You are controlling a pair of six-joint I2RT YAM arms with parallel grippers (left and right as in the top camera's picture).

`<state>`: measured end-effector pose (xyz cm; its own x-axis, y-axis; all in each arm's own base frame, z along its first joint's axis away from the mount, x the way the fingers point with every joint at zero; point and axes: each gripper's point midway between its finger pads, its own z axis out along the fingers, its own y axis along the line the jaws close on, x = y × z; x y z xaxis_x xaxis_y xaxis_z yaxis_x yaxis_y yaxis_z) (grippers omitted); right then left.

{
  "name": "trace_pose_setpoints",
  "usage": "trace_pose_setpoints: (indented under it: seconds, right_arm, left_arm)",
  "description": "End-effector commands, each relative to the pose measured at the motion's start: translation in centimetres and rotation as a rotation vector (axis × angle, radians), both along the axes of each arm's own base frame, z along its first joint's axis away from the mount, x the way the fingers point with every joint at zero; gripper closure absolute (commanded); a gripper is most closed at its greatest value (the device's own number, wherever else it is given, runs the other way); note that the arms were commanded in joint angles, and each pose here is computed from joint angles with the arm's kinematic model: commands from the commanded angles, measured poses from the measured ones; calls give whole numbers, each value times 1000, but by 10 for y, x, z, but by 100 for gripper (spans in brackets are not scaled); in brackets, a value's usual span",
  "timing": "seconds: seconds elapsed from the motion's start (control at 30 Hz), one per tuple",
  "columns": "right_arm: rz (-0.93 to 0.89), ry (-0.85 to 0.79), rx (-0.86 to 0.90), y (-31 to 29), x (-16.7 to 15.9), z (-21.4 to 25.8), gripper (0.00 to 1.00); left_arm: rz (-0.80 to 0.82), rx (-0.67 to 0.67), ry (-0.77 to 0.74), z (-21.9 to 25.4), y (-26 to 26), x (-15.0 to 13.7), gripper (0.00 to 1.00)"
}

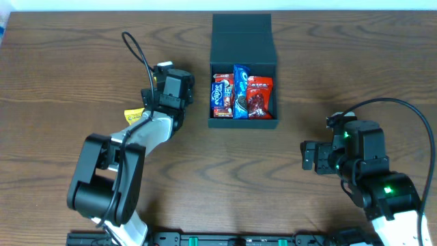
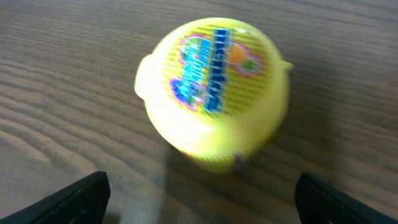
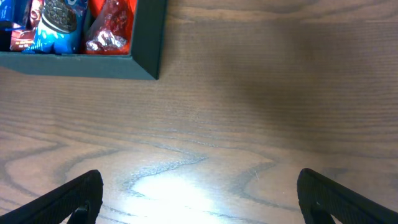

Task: Pack container
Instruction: 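Close the left gripper on the Mentos roll and lift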

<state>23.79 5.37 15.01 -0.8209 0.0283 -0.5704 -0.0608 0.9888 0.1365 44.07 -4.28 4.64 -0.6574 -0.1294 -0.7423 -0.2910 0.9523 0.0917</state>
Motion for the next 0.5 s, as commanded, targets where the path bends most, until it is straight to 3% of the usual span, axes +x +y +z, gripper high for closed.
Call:
trace_pose_setpoints:
  seconds: [0.0,0.47]
  right_arm:
    - [4,-6,-4,-1,1,2,1]
    - [4,-6,-4,-1,1,2,1]
  left_arm:
    - [-3,-4,23,-16,6,1,4]
    - [-22,-54,-19,-30,-3,36,4]
